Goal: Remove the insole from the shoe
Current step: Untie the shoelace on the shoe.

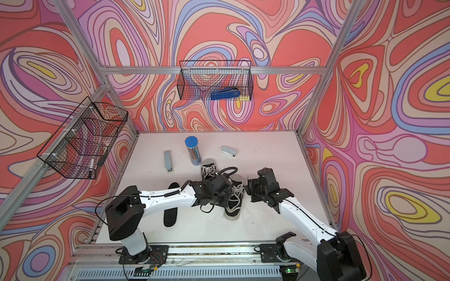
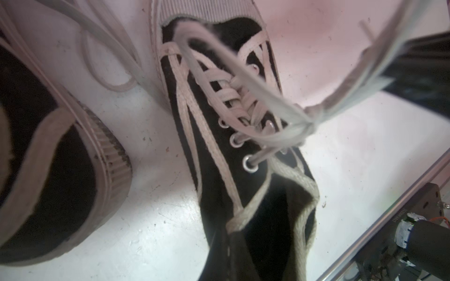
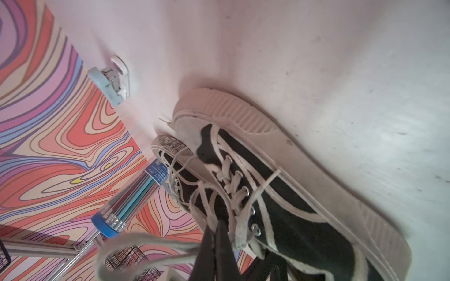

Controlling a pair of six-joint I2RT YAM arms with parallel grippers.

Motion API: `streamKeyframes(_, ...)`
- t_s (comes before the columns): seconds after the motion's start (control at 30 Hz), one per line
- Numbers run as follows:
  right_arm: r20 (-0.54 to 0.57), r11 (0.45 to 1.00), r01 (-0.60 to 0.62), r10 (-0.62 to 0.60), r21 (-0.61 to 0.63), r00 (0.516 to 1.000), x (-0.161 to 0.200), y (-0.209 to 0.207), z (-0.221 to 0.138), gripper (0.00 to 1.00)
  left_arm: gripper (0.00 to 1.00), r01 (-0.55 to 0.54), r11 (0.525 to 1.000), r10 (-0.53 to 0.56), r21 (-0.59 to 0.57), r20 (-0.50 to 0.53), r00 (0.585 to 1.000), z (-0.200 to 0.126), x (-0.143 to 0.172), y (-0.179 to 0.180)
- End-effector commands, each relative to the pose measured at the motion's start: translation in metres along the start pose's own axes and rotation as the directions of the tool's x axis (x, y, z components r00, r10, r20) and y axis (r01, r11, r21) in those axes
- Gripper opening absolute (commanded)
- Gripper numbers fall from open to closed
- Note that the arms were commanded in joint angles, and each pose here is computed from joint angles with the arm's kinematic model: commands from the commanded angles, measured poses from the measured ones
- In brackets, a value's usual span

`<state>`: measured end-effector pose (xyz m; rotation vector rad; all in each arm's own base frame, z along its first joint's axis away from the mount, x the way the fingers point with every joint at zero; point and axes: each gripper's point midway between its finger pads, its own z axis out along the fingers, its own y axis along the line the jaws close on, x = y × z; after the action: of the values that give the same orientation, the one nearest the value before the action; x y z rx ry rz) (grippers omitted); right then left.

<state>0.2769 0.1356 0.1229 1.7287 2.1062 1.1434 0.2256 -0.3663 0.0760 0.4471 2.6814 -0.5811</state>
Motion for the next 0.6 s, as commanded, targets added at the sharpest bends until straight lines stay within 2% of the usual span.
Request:
streamKeyframes(0.0,0.168,0.997,0.076,-0.074,-0.006,0.983,-0.031,0.017,-0.030,0.00,0.00,0.030,0.997,-0.030,-0.070,0.000,1.000,-0.008,0.004,0.022)
streamKeyframes(0.23,0.320,0.962,0.272,-0.252,-0.017,0.913,-0.058,0.079,-0.080,0.00,0.00,0.032,0.997,-0.033,-0.070,-0.007,0.999,-0.009,0.008,0.026)
streamKeyframes(0.4,0.419,0.910,0.414,-0.377,0.004,0.826,-0.071,0.132,-0.111,0.00,0.00,0.033,0.997,-0.034,-0.066,-0.007,0.999,-0.009,0.009,0.027)
streamKeyframes(0.57,0.442,0.871,0.490,-0.445,0.013,0.779,-0.071,0.166,-0.118,0.00,0.00,0.034,0.998,-0.035,-0.059,-0.009,0.999,-0.009,0.009,0.026)
